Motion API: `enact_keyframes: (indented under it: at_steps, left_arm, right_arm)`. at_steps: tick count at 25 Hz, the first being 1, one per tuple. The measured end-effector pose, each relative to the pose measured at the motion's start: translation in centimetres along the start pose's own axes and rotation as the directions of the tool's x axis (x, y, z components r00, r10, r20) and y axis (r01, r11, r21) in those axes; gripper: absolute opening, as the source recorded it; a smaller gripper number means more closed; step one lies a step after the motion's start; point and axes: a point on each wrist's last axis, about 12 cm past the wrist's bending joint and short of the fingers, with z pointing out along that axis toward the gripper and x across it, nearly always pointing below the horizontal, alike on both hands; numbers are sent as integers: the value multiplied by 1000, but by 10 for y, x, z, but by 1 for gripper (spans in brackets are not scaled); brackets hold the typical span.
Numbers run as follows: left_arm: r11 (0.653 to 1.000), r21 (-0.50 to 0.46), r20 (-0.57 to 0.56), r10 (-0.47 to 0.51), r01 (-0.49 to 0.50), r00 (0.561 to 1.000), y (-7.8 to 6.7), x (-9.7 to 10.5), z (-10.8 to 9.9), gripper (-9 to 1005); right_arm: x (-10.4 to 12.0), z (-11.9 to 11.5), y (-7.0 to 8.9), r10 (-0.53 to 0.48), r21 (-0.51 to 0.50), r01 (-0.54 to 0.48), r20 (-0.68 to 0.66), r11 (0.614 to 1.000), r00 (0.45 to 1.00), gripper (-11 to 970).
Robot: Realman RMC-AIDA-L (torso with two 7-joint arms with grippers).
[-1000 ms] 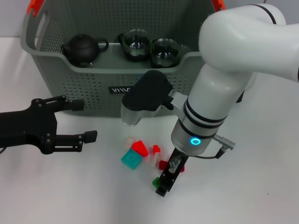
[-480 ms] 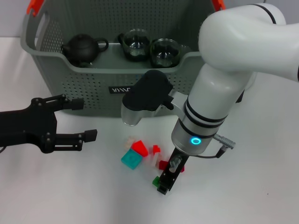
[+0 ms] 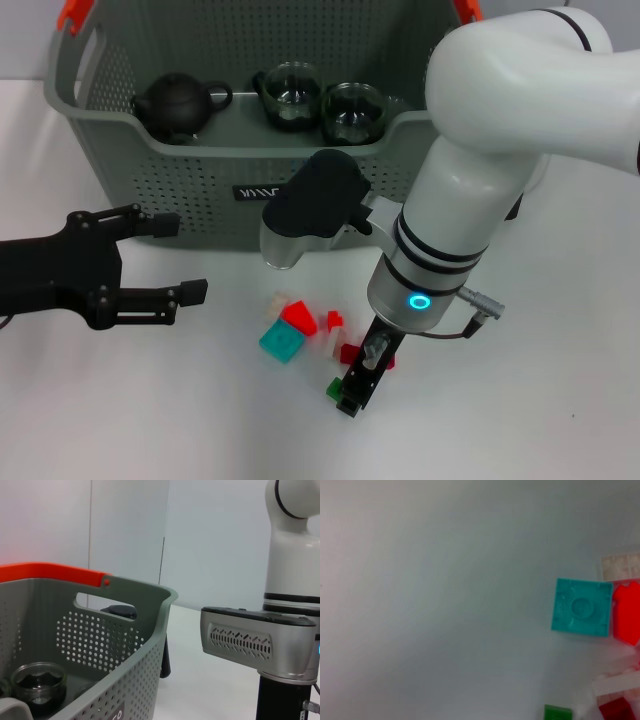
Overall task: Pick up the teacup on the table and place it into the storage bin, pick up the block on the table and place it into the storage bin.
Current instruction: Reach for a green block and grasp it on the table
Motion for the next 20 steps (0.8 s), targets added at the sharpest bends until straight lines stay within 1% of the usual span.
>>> enact_keyframes:
  at_steps: [9, 20]
  left_arm:
    - [1000, 1, -1, 0, 0, 1000, 0, 0, 0, 892]
    - [1000, -2, 0, -2, 2, 1000, 0, 1, -1, 892]
  right_arm:
    - [-3, -2, 2, -12, 1, 12, 1, 1000, 1000, 317]
    - [-4, -3, 2, -33, 5, 33, -4, 999, 999, 348]
